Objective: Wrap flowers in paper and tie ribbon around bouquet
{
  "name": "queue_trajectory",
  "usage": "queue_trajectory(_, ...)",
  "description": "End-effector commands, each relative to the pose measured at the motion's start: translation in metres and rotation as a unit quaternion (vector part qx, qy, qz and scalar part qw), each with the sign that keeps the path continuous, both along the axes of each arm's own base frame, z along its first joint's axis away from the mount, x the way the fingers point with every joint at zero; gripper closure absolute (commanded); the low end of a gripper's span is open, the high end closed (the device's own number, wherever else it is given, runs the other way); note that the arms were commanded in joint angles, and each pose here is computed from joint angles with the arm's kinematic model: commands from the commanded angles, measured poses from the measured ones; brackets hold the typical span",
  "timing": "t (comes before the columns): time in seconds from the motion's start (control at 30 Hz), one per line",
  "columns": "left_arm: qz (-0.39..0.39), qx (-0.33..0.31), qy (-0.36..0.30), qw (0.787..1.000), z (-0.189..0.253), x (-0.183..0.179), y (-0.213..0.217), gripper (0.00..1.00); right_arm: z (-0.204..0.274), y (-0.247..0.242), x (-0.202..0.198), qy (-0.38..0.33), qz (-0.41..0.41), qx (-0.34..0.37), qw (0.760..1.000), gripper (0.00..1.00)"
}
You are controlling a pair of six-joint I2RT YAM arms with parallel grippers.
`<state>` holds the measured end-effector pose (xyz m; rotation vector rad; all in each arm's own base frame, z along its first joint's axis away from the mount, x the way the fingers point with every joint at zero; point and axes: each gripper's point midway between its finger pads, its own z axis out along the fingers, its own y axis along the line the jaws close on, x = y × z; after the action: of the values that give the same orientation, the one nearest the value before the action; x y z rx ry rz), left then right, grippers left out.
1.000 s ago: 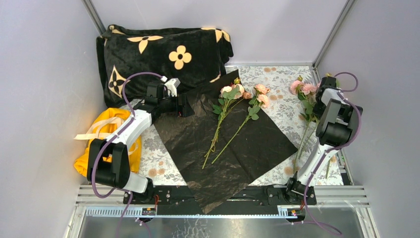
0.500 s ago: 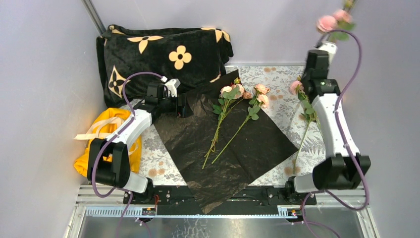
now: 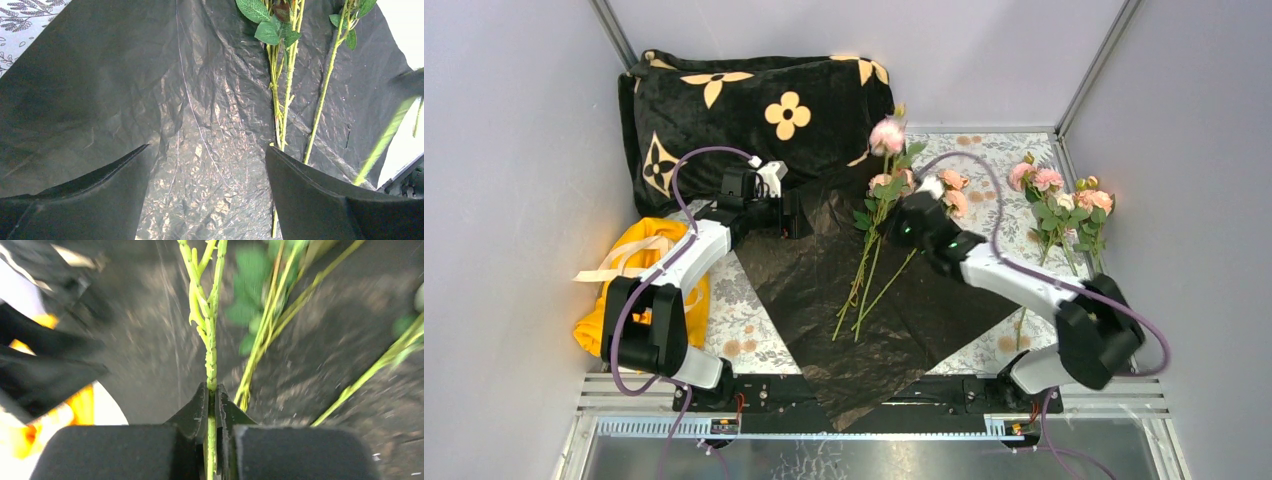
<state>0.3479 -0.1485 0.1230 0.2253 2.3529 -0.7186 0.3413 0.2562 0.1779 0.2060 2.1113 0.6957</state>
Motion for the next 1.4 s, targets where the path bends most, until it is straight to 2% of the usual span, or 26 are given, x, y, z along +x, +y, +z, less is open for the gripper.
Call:
queue_trajectory(0.0, 0.003, 0.006, -0.011, 1.0, 0.002, 0.007, 0.002, 0.11, -0.029, 0.054, -0.01, 0.028, 0.0, 0.063, 0.998, 1.0)
queue_trajectory(0.13, 0.006, 0.01, -0.011, 1.0, 0.0, 0.008, 0.004, 0.12, -0.076, 0.049, -0.015, 0.071, -0.006, 0.007, 0.997, 0.99)
queue_trajectory(0.17, 0.004, 0.009, -0.009, 1.0, -0.001, 0.007, 0.003, 0.12, -0.084, 0.048, -0.016, 0.076, 0.005, -0.019, 0.997, 0.94)
queue_trajectory(0.3, 0.002, 0.002, -0.002, 1.0, -0.005, 0.006, 0.001, 0.12, -0.111, 0.029, -0.017, 0.127, 0.043, -0.179, 0.975, 0.56)
queue_trajectory(0.4, -0.001, -0.001, 0.003, 1.0, -0.007, 0.004, 0.0, 0.13, -0.106, 0.012, -0.009, 0.123, 0.054, -0.26, 0.956, 0.29)
queue_trajectory(0.5, -0.002, -0.003, 0.003, 1.0, -0.006, 0.004, -0.001, 0.13, -0.077, -0.008, 0.005, 0.098, 0.056, -0.31, 0.944, 0.13)
queue_trajectory(0.53, -0.003, -0.005, 0.003, 1.0, -0.006, 0.004, -0.002, 0.13, -0.063, -0.02, 0.011, 0.086, 0.046, -0.329, 0.939, 0.03)
queue_trajectory(0.57, -0.004, -0.006, 0.004, 1.0, -0.005, 0.003, -0.002, 0.13, -0.047, -0.037, 0.019, 0.075, 0.032, -0.348, 0.934, 0.01)
queue_trajectory(0.63, -0.005, -0.008, 0.003, 1.0, -0.004, 0.003, -0.003, 0.13, -0.018, -0.084, 0.034, 0.075, -0.012, -0.373, 0.925, 0.0)
queue_trajectory(0.73, -0.008, -0.011, -0.001, 1.0, -0.001, 0.003, -0.004, 0.13, 0.009, -0.185, 0.051, 0.109, -0.104, -0.367, 0.918, 0.0)
queue_trajectory(0.83, -0.01, -0.013, -0.006, 1.0, 0.001, 0.004, -0.004, 0.13, 0.006, -0.291, 0.051, 0.153, -0.213, -0.392, 0.882, 0.0)
queue_trajectory(0.9, -0.01, -0.011, -0.008, 1.0, 0.001, 0.004, -0.004, 0.13, -0.012, -0.337, 0.049, 0.196, -0.236, -0.379, 0.873, 0.0)
queue_trajectory(1.0, -0.01, -0.007, -0.01, 1.0, 0.001, 0.004, -0.003, 0.13, -0.041, -0.386, 0.053, 0.261, -0.254, -0.365, 0.857, 0.0)
queue_trajectory(1.17, -0.003, 0.005, -0.017, 1.0, 0.003, 0.007, 0.001, 0.13, -0.089, -0.424, 0.06, 0.345, -0.239, -0.384, 0.823, 0.0)
queue_trajectory(1.27, -0.002, 0.008, -0.015, 1.0, 0.001, 0.007, 0.002, 0.13, -0.116, -0.436, 0.066, 0.365, -0.228, -0.373, 0.822, 0.0)
queue_trajectory(1.37, -0.001, 0.013, -0.01, 1.0, -0.004, 0.009, 0.003, 0.13, -0.142, -0.438, 0.073, 0.38, -0.207, -0.349, 0.832, 0.0)
